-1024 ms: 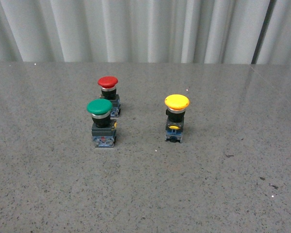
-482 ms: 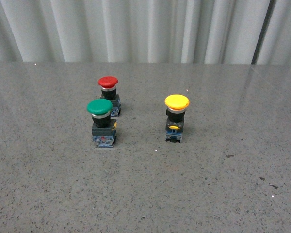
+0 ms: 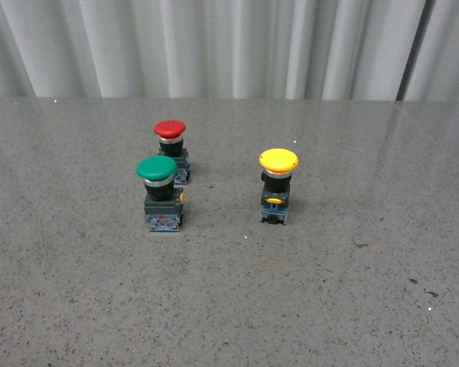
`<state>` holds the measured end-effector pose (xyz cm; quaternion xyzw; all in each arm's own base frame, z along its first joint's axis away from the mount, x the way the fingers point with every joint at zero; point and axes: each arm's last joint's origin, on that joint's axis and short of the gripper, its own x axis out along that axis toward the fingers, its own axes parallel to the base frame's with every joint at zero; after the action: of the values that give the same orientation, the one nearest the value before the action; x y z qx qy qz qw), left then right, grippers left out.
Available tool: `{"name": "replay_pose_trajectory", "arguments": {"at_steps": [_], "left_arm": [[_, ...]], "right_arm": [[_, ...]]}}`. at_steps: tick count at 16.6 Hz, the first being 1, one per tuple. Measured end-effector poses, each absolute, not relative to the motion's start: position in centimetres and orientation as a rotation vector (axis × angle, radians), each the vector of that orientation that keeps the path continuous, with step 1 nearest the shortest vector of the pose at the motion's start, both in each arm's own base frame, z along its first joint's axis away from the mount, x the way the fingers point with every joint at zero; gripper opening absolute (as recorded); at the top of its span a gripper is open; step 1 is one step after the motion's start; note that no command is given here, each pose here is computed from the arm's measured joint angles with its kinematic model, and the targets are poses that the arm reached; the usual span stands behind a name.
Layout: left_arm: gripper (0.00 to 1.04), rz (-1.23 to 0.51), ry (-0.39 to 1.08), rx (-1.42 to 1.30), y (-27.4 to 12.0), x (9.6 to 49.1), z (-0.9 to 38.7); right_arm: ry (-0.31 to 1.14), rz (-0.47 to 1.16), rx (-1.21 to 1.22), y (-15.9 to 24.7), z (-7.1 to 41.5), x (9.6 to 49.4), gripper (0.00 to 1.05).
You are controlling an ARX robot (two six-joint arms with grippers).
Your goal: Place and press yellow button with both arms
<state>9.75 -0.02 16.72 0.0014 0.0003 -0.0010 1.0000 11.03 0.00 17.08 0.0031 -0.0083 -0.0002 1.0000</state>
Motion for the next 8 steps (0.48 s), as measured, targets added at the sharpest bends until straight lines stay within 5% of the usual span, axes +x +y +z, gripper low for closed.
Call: {"name": "replay_pose_trajectory", "arguments": {"at_steps": [8], "left_arm": [[0.98,-0.001,0.001,0.003,0.0,9.8,16.7]], "right_arm": [[-0.008,0.0,0.006,0.0,16.8,9.7,0.02]]}}
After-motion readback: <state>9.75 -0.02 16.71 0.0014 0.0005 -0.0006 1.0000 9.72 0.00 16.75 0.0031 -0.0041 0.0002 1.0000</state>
